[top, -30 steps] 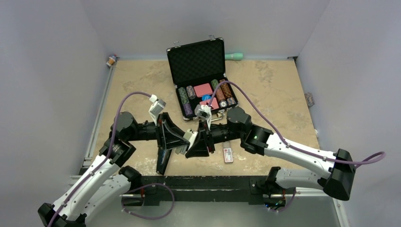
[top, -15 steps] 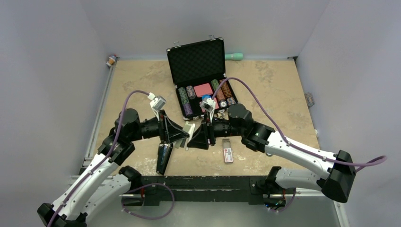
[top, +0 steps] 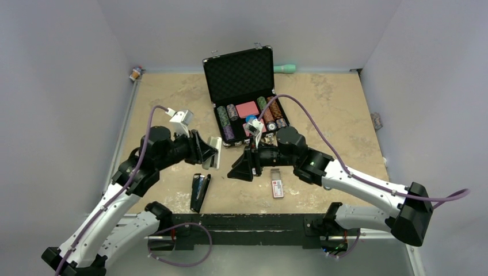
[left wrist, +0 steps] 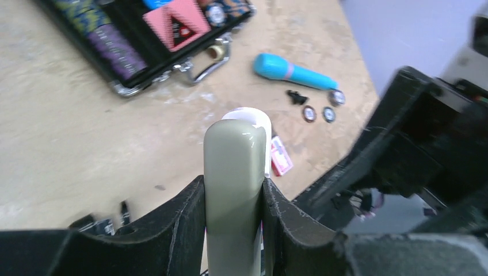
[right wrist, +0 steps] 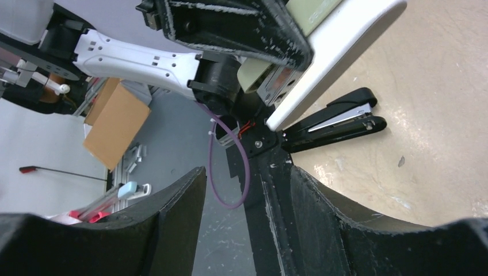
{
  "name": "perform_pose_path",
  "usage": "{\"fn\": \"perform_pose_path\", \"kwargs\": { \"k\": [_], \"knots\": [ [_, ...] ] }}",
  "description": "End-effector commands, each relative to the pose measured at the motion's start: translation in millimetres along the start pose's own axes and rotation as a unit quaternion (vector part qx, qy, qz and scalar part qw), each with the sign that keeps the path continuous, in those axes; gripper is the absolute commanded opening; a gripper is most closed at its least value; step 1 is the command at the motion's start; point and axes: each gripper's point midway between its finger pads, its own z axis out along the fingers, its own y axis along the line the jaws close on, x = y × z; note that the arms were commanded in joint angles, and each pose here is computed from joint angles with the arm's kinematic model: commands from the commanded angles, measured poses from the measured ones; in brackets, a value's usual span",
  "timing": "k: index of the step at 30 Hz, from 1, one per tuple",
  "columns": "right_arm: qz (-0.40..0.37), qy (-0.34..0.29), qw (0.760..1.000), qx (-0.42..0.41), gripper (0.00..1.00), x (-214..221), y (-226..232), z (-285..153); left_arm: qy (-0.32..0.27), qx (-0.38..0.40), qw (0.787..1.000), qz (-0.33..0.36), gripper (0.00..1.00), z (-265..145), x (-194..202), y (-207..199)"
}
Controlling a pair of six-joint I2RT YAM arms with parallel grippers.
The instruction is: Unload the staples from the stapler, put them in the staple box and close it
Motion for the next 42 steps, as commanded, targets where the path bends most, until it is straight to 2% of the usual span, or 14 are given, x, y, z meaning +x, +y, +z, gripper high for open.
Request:
{"fn": "perform_pose_path", "kwargs": {
  "k": [1, 3, 6, 15, 23, 24, 26, 29, 36, 42],
  "knots": [
    [0.008, -0.002, 1.0, 0.028, 0.6, 2, -14, 3, -0.018, -0.138, 0.99, -0.005, 0.0, -10, -12, 43],
    [0.01, -0.002, 0.999, 0.035, 0.61, 3, -17, 3, -0.014, -0.213, 0.977, -0.01, 0.0, -15, -9, 71],
    [0.013, -0.001, 0.999, 0.042, 0.61, 4, -22, 5, -0.01, -0.334, 0.942, -0.017, 0.0, -31, -2, 112],
    [0.026, 0.01, 0.998, 0.053, 0.61, 14, -32, 10, 0.017, -0.46, 0.887, -0.036, 0.0, -32, 22, 163],
    [0.05, 0.01, 0.996, 0.08, 0.65, 24, -46, 10, 0.054, -0.472, 0.875, -0.091, 0.0, 9, 24, 189],
    [0.053, 0.013, 0.995, 0.077, 0.68, 27, -46, 10, 0.053, -0.466, 0.878, -0.098, 0.0, 16, 22, 192],
    [0.062, 0.017, 0.995, 0.079, 0.79, 33, -47, 10, 0.054, -0.456, 0.883, -0.102, 0.0, 30, 19, 196],
    [0.07, 0.02, 0.993, 0.097, 0.9, 36, -55, 9, 0.063, -0.467, 0.876, -0.109, 0.0, 44, 13, 203],
    [0.071, 0.024, 0.983, 0.165, 0.92, 37, -73, -2, 0.12, -0.452, 0.877, -0.112, 0.0, 86, 22, 214],
    [0.078, 0.034, 0.949, 0.303, 0.91, 45, -113, -28, 0.143, -0.447, 0.875, -0.119, 0.02, 98, 35, 221]
  ]
}}
